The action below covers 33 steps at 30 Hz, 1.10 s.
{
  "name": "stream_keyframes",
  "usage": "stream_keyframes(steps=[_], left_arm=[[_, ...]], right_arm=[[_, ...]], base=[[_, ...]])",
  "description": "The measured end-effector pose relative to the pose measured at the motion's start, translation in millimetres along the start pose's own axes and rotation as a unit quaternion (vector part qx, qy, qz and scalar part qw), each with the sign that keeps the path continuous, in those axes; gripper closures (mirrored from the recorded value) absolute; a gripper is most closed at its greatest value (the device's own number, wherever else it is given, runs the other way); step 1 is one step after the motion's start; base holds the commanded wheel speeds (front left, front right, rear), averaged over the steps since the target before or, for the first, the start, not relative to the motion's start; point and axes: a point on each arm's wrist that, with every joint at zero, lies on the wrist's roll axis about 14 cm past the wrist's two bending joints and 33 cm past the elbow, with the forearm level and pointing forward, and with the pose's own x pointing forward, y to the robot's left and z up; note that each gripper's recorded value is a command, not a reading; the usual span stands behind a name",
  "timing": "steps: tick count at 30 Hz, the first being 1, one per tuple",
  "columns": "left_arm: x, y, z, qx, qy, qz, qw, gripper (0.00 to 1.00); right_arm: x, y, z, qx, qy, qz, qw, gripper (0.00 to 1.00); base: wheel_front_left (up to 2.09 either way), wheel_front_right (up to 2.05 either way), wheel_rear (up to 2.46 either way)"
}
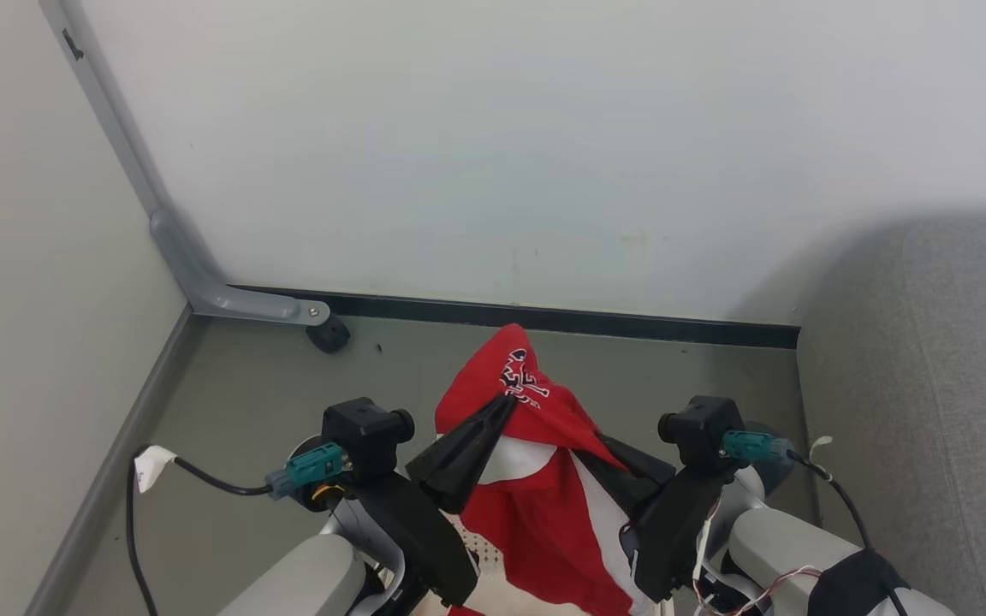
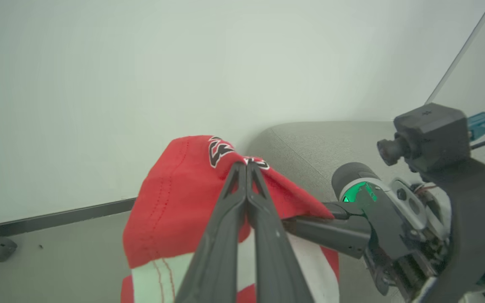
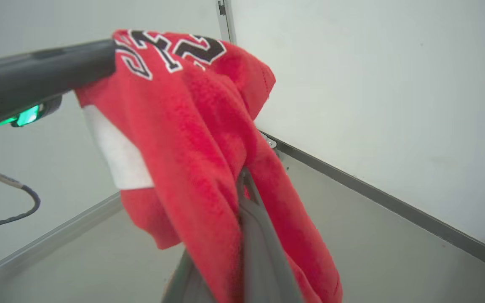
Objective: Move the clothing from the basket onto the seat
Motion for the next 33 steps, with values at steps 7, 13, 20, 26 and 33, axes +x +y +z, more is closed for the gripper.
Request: stream_keyframes(steps=[7, 13, 20, 26, 33], left_arm=[[-2.8, -3.0, -11.3, -0.009, 0.009, -0.001, 1.0, 1.0], [4.1, -16.8, -11.6, -0.016, 0.007, -0.017, 1.0, 0.0], [7.1, -24.7, -8.2, -0.011, 0.001, -0.032, 0.999, 0.0], [6.7, -30.1, -16.4, -0.003, 0.007, -0.049, 0.999, 0.0], [16.0, -49.4, -18.3, 0.011, 0.006, -0.088, 0.996, 0.0]], right_arm=[[-13.5, -19.0, 13.8, 0.025, -0.034, -0.038, 0.998, 1.0], [-27.3, -36.5, 20.5, 0.038, -0.051, -0.071, 0.995, 1.0], [-52.9, -67.6, 18.7, 0.047, -0.059, -0.123, 0.99, 1.0], [-69.6, -82.1, 31.8, 0.063, -0.091, -0.15, 0.982, 1.0], [-104.0, -106.6, 51.7, 0.044, -0.126, -0.198, 0.971, 1.0]], base=[[0.0, 0.0, 0.0], [0.0, 0.0, 0.0], [0.0, 0.0, 0.0], [0.0, 0.0, 0.0], [0.0, 0.0, 0.0]])
